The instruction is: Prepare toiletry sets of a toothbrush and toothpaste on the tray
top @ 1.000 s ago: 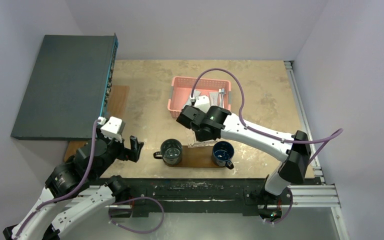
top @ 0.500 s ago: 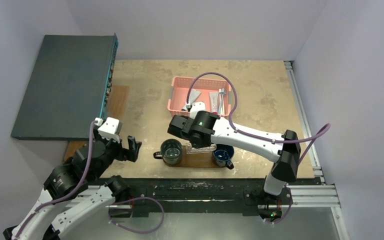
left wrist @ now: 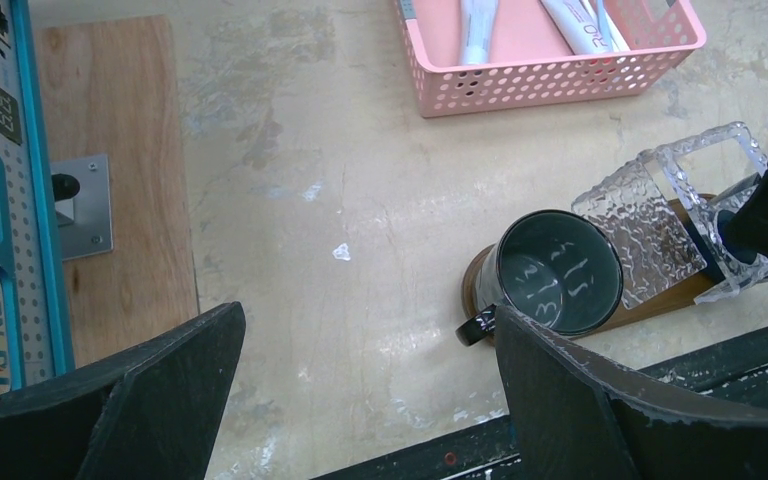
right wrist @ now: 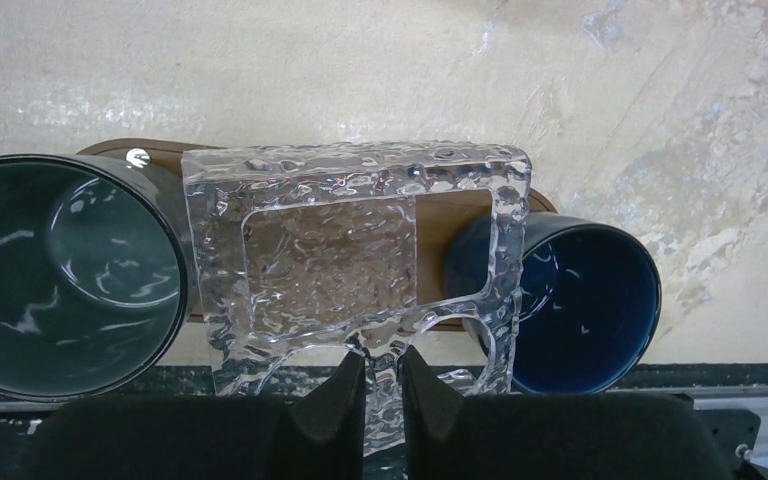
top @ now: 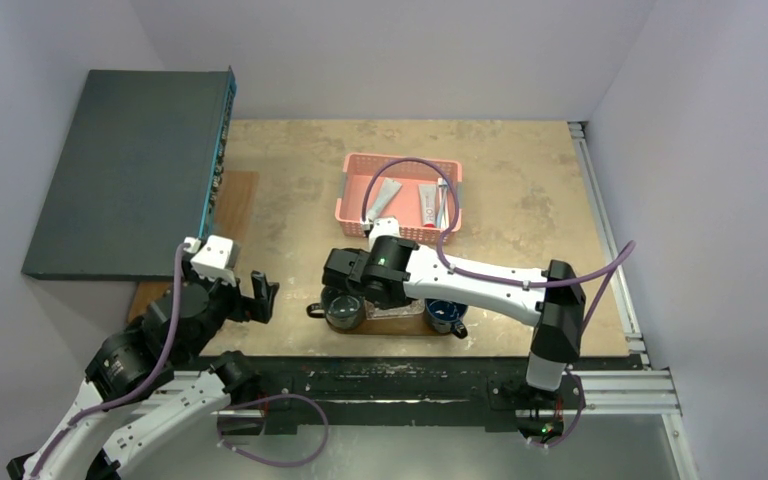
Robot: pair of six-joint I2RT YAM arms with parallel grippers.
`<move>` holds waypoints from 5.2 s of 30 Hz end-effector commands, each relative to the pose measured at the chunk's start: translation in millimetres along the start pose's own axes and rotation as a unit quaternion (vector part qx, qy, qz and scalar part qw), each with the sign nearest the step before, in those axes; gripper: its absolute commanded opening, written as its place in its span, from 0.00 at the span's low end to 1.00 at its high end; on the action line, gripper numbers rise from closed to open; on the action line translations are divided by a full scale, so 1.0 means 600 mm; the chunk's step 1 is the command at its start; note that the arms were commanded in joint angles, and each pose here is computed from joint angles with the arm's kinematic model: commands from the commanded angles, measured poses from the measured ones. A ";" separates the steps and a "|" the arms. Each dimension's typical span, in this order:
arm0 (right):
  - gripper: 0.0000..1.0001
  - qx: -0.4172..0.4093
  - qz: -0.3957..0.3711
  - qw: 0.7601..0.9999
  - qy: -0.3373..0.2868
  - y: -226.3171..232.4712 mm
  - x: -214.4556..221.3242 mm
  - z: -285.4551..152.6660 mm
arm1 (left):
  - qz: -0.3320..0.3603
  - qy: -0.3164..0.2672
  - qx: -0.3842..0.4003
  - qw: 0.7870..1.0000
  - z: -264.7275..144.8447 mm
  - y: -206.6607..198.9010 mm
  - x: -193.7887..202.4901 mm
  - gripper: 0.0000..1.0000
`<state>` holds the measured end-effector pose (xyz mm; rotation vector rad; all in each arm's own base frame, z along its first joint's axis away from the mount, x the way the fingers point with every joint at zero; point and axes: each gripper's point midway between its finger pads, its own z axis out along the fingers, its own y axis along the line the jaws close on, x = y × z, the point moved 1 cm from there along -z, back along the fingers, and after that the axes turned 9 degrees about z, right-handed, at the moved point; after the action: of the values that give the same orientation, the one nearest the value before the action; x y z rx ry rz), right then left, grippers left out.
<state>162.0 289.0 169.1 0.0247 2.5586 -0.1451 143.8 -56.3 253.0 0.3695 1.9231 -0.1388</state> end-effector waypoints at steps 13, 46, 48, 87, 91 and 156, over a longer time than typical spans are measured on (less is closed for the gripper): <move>0.00 0.017 0.024 1.000 0.007 0.005 0.035 0.007 | -0.019 -0.019 -0.009 1.000 -0.012 0.010 -0.016 0.95; 0.06 0.065 0.016 0.998 0.003 -0.009 0.057 0.043 | -0.016 -0.013 -0.011 1.000 -0.008 0.008 -0.013 0.95; 0.08 0.066 0.016 0.998 0.001 -0.010 0.057 0.043 | -0.016 -0.014 -0.011 1.000 -0.008 0.008 -0.014 0.95; 0.37 -0.057 0.023 0.997 -0.056 -0.001 -0.041 -0.063 | -0.009 -0.001 -0.024 1.000 0.001 0.010 -0.010 0.95; 0.38 -0.081 -0.014 0.993 -0.089 0.005 -0.073 -0.071 | -0.006 0.005 -0.025 1.000 0.005 0.009 -0.007 0.95; 0.70 -0.153 0.195 0.969 -0.021 0.108 -0.390 0.375 | 0.050 0.069 0.090 0.992 0.044 -0.073 0.023 1.00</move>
<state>472.9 330.4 79.4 0.3170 2.5030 0.3324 142.8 -98.5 224.7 0.5984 2.0489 -0.2356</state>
